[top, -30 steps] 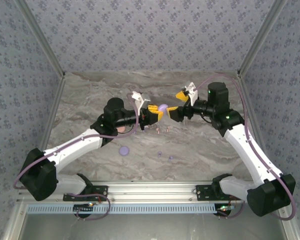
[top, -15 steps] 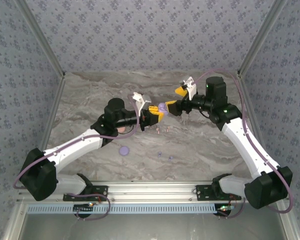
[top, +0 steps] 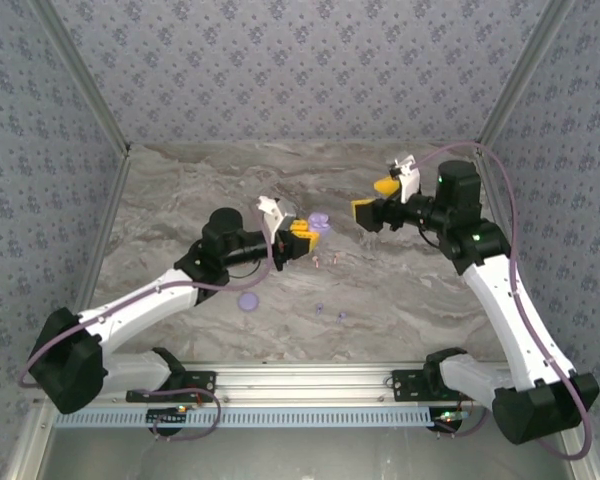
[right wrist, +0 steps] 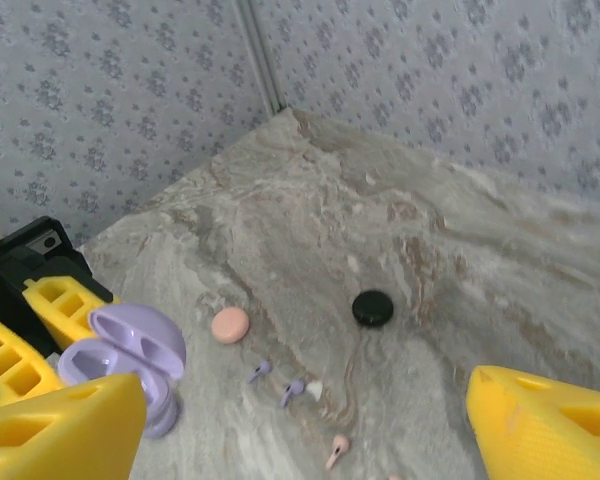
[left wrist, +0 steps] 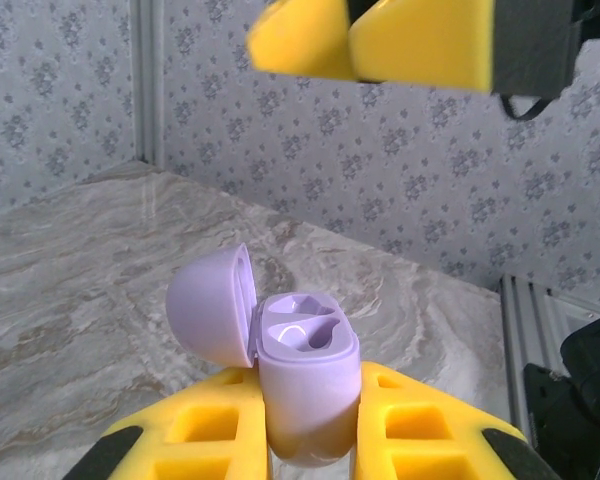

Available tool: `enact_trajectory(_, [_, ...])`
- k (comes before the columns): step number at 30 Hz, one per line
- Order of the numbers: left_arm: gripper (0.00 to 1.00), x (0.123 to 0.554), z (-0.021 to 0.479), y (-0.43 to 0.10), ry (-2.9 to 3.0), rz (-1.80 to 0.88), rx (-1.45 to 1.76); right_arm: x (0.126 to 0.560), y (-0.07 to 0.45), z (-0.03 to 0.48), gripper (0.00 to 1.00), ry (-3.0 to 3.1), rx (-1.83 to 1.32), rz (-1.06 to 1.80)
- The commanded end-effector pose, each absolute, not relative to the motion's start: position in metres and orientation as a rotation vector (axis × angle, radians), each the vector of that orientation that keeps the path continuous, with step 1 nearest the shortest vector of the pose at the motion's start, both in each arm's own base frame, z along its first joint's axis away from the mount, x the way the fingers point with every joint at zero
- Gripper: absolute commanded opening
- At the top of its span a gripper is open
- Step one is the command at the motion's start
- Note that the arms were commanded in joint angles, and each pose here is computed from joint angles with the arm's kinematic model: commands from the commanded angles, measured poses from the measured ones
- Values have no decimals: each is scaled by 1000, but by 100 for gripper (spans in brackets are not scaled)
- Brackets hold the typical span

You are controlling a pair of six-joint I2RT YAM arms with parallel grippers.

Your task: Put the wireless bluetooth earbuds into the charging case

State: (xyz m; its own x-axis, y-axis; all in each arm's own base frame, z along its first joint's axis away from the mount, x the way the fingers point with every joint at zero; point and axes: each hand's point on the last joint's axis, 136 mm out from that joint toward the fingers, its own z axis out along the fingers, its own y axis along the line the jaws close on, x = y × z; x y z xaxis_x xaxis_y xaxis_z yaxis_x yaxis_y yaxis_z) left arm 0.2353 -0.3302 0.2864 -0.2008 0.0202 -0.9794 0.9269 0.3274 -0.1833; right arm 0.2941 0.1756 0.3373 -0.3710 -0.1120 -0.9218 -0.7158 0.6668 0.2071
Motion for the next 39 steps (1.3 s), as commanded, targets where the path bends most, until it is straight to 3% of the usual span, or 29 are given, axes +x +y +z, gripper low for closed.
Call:
enact_trajectory(1, [0, 232, 312, -318, 1405, -983, 879, 277, 161, 267, 82, 2188, -488, 758])
enact_trajectory(8, [0, 225, 321, -291, 1371, -873, 839, 235, 176, 162, 71, 2566, -355, 763])
enact_trajectory(17, [0, 218, 327, -275, 1354, -824, 810, 196, 191, 82, 66, 2892, -260, 581])
enact_trajectory(39, [0, 225, 322, -282, 1381, -821, 824, 175, 216, 27, 48, 3106, -327, 489])
